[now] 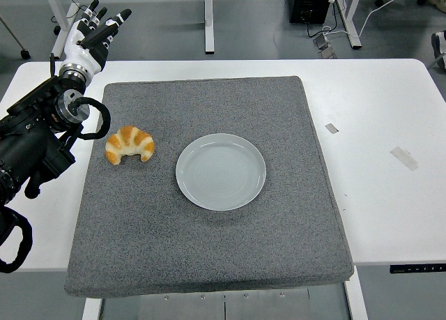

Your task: Place the bread on the plate

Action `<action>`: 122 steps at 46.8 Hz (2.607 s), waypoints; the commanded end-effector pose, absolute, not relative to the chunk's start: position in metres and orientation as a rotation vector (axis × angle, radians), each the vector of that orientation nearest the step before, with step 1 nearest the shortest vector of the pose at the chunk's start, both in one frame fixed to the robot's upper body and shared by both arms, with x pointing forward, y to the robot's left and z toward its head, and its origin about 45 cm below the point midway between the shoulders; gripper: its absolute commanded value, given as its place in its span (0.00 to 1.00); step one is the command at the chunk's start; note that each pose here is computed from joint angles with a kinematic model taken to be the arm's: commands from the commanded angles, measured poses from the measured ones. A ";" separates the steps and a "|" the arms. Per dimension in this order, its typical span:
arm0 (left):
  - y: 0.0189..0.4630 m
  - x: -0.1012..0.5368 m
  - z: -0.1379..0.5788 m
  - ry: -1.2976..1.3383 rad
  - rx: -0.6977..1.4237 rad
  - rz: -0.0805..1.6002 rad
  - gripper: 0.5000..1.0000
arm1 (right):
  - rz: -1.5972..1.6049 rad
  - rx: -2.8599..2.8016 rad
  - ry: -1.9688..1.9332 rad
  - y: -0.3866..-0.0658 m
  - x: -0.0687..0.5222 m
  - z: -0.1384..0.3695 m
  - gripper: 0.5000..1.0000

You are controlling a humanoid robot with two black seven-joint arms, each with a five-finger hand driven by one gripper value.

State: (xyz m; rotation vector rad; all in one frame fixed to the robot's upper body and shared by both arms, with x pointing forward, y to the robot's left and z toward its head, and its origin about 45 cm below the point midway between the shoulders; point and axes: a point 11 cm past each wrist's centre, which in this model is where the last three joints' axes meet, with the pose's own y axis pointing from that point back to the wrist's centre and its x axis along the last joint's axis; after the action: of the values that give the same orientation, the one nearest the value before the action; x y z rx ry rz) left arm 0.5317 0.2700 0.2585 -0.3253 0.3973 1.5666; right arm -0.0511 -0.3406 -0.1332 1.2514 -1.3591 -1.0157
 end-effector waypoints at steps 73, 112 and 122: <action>0.260 0.519 0.353 -0.503 0.490 0.745 0.97 | -1.016 1.252 -1.359 -0.341 -0.051 -0.133 1.00; 0.274 0.486 0.320 -0.686 0.796 0.425 0.95 | -1.016 1.250 -1.359 -0.341 -0.052 -0.133 1.00; 0.286 0.480 0.296 -0.691 0.867 0.401 0.95 | -1.016 1.252 -1.359 -0.341 -0.051 -0.133 1.00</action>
State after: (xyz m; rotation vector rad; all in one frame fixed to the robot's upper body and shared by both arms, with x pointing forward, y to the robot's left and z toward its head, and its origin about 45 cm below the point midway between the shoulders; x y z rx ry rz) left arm 0.4818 0.2831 0.3017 0.8535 -0.6911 0.4061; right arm -0.0513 -0.3406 -0.1332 1.2510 -1.3590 -1.0157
